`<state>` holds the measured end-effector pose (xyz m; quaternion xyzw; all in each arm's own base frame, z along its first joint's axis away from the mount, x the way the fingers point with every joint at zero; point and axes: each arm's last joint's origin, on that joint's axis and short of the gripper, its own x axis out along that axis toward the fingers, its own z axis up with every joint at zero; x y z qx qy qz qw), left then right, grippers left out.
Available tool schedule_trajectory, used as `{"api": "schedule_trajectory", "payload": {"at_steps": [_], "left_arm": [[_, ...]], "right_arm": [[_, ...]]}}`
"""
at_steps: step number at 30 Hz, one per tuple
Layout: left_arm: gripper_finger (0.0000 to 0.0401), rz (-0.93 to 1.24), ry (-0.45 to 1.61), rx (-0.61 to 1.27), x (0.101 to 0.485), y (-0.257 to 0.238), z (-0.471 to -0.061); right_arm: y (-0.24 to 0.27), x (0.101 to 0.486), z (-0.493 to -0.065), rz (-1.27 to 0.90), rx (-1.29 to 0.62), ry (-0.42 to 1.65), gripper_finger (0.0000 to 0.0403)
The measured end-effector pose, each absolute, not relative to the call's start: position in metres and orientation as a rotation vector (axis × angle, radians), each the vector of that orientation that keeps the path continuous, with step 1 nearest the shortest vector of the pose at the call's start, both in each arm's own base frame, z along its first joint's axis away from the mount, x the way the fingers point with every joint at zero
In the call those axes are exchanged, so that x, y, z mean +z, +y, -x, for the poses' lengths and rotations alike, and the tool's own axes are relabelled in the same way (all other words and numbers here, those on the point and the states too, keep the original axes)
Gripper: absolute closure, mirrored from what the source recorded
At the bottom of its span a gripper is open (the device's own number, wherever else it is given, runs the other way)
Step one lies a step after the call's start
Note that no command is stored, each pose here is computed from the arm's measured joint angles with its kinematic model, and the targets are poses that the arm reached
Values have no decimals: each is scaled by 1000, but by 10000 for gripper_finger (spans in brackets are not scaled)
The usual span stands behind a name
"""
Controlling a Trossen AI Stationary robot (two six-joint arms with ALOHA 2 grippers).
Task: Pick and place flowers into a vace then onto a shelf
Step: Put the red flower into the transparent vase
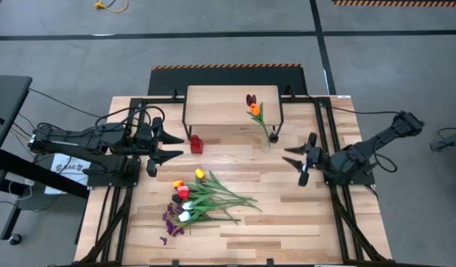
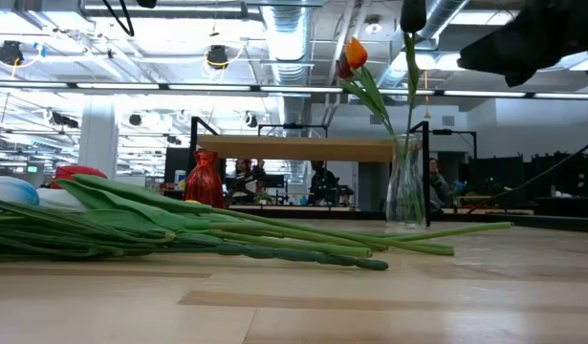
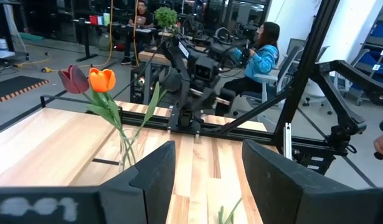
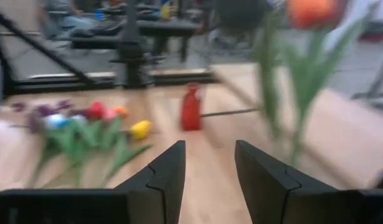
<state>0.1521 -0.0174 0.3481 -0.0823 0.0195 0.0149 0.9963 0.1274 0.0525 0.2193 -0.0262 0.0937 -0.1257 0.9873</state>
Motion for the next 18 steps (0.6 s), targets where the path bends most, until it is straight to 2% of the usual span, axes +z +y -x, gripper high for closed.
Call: {"api": "schedule_trajectory", "payload": {"at_steps": [10, 18], "left_arm": [[225, 164, 61, 24, 346, -18, -152], [225, 167, 77, 26, 345, -18, -152]], "right_arm": [[98, 202, -154, -45, -123, 171, 271], [126, 177, -203, 44, -168, 269, 271]]}}
